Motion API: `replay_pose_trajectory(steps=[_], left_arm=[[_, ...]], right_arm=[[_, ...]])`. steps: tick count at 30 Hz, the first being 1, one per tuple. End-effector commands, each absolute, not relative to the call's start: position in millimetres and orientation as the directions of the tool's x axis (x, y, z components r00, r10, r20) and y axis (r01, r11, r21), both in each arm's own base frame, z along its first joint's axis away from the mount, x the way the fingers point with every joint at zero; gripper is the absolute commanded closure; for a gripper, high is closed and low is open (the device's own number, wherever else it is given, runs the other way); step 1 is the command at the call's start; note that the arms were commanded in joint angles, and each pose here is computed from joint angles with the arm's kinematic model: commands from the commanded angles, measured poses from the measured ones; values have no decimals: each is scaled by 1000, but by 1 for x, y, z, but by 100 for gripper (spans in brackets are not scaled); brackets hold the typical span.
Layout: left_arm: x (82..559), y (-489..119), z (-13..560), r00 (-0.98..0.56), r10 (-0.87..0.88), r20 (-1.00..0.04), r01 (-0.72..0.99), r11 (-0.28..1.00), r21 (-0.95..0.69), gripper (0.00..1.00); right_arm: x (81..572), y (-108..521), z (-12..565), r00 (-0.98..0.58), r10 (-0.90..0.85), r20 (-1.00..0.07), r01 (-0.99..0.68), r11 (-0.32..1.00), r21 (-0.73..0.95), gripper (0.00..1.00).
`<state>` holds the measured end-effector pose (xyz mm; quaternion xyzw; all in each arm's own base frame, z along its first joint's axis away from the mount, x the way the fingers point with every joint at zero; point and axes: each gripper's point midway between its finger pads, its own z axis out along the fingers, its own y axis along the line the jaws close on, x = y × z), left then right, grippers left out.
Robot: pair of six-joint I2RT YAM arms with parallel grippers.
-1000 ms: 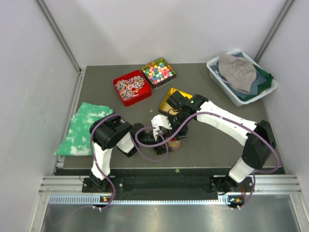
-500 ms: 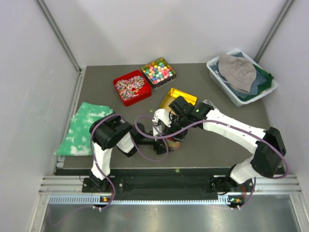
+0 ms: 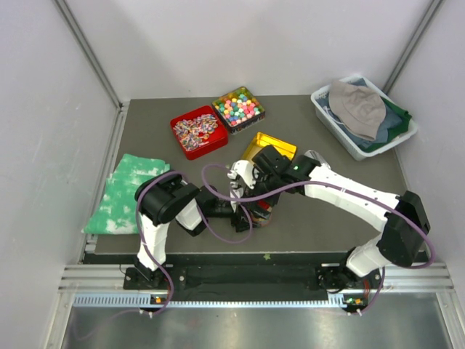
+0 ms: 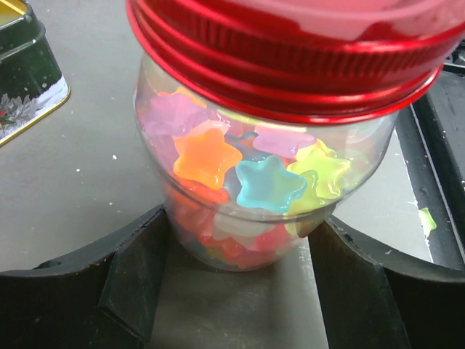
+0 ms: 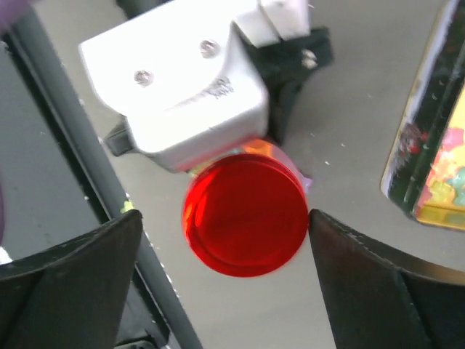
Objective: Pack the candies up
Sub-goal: Screw the bottle lid onto the packing bottle.
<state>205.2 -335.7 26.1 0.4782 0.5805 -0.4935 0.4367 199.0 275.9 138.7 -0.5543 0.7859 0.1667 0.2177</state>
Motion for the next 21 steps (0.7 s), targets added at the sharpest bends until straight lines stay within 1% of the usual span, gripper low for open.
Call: replay_pose_trajectory(steps=[1,5,8,9,11,12,16,21], left_arm=[[217,-346,75,60,-56,-997,997,50,57,37],[217,-346,75,60,-56,-997,997,52,57,37],[218,-346,75,60,-56,-997,997,53,57,37],[217,-346,75,59,-55,-997,997,52,56,37],[218,-346,75,60,-56,-997,997,52,57,37],[218,-346,75,61,-57,-997,997,52,58,37],[218,-346,75,59,-55,-997,997,52,56,37],[217,-346,75,60,-56,-997,997,49,57,37]], right_arm=[[181,288,144,-212,-796,-567,-974,220,56,1],[181,279,142,-150,-823,-549,-985,171,13,1],[186,267,140,-44,-856,-516,-994,90,-64,1],[191,262,141,18,-865,-502,-995,37,-98,1],[195,256,144,71,-875,-478,-993,-17,-117,1],[201,253,146,124,-877,-464,-987,-62,-146,1],[212,256,157,194,-864,-464,-978,-131,-165,1],[225,259,158,277,-866,-418,-957,-207,-205,1]])
